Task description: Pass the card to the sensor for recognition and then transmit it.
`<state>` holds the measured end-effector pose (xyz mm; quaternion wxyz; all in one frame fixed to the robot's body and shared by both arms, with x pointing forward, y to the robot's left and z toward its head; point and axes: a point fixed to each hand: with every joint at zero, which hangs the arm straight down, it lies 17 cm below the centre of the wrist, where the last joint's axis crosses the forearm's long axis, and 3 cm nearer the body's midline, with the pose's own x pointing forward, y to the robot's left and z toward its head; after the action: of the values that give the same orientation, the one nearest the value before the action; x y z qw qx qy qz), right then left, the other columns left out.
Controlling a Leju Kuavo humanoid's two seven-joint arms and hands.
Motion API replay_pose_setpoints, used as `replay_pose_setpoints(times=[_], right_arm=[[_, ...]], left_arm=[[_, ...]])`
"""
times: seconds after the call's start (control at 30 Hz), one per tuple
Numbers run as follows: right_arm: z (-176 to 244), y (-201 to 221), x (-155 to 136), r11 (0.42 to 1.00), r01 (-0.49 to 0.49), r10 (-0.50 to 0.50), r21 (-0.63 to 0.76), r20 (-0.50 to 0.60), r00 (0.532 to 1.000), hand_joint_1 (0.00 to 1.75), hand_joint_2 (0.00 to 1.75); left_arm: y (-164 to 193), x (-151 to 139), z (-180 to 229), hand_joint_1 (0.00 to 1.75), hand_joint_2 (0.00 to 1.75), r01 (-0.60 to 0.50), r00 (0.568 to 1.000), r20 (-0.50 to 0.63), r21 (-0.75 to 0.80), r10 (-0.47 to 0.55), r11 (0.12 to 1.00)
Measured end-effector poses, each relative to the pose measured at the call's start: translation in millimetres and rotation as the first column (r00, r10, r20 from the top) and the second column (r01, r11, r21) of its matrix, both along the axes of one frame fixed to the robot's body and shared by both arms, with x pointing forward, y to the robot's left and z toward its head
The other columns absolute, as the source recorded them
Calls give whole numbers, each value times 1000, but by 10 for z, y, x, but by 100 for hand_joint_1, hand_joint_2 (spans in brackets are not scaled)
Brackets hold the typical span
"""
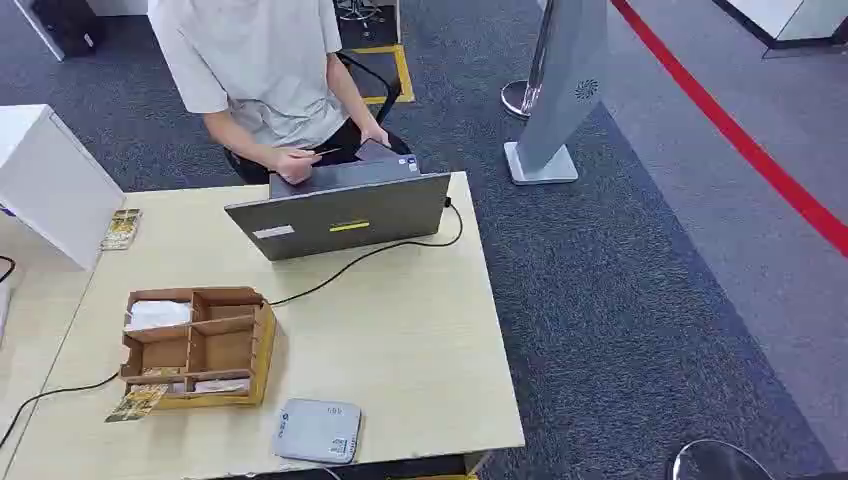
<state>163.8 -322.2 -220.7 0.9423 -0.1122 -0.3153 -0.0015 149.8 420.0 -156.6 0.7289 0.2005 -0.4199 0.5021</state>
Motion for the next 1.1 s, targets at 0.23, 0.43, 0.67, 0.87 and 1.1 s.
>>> replay_pose_setpoints(times=[0.23, 0.43, 0.67, 0.87, 1.1], right_arm=[[-10, -67, -129, 1000, 4, -4, -3, -16, 1000, 0, 175], [-14, -85, -173, 1000, 10, -10, -4, -22, 1000, 0, 175], [-18, -91, -192, 1000, -2, 2, -12, -26, 1000, 0, 175], [-37, -62, -210, 999, -33, 32, -18, -33, 999, 0, 175], [-68, 18, -174, 998, -67, 67, -19, -37, 997, 0, 175]], left_arm=[[376, -23, 557, 0, 175, -145, 979, 163, 139, 122, 980], [889, 75, 1363, 0, 175, -254, 928, 347, 315, 138, 914], [1186, 306, 2481, 0, 175, -347, 852, 521, 493, 49, 798], [1209, 438, 3360, 0, 175, -416, 807, 589, 619, -44, 666], [1030, 586, 4111, 0, 175, -437, 809, 568, 754, -153, 491]])
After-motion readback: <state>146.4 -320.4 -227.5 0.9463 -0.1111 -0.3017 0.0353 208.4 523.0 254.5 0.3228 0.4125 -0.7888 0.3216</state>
